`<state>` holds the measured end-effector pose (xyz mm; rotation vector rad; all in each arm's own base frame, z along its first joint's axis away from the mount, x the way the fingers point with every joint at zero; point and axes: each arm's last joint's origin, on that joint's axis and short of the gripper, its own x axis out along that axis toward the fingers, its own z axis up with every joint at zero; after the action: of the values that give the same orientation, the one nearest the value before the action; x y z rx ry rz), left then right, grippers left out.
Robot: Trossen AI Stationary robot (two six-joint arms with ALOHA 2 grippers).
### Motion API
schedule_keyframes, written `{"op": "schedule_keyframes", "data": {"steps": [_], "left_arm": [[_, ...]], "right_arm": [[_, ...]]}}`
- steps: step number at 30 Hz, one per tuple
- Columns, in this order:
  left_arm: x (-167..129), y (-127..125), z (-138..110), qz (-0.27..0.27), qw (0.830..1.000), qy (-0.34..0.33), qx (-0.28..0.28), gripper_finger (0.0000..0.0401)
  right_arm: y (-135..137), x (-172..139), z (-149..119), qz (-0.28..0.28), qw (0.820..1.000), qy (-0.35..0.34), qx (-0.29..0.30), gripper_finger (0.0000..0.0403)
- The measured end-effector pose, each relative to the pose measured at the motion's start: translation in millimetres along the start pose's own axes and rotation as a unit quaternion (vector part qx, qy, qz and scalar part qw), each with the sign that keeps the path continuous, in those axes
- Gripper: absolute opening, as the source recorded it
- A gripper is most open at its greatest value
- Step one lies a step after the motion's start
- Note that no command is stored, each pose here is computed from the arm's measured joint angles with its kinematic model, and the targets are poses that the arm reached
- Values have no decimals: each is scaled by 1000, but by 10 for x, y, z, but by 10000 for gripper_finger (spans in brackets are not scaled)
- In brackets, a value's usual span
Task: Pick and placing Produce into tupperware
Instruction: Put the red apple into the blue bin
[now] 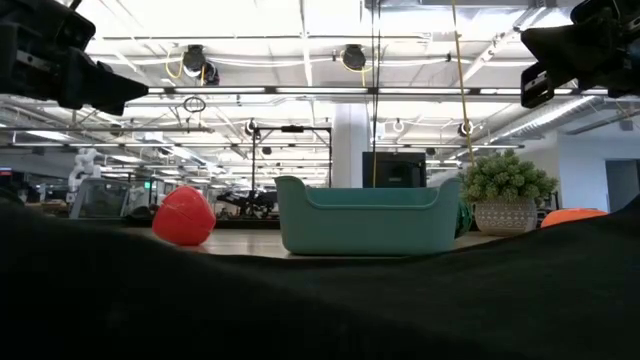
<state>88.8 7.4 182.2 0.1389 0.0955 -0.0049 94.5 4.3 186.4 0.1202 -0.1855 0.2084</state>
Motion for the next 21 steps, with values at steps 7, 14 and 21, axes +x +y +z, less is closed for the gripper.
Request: {"op": "schedule_keyframes", "data": {"steps": [7,14,21], "left_arm": [[-6,16,108,8,998,-56,-1,31],[-20,27,193,11,994,-100,-29,31],[-24,29,211,9,992,-110,-55,31]], "right_arm": [[0,0,-3,0,1000,1,0,0],[0,0,-4,0,1000,2,-3,0],[1,0,2,0,1000,-1,-4,0]]}}
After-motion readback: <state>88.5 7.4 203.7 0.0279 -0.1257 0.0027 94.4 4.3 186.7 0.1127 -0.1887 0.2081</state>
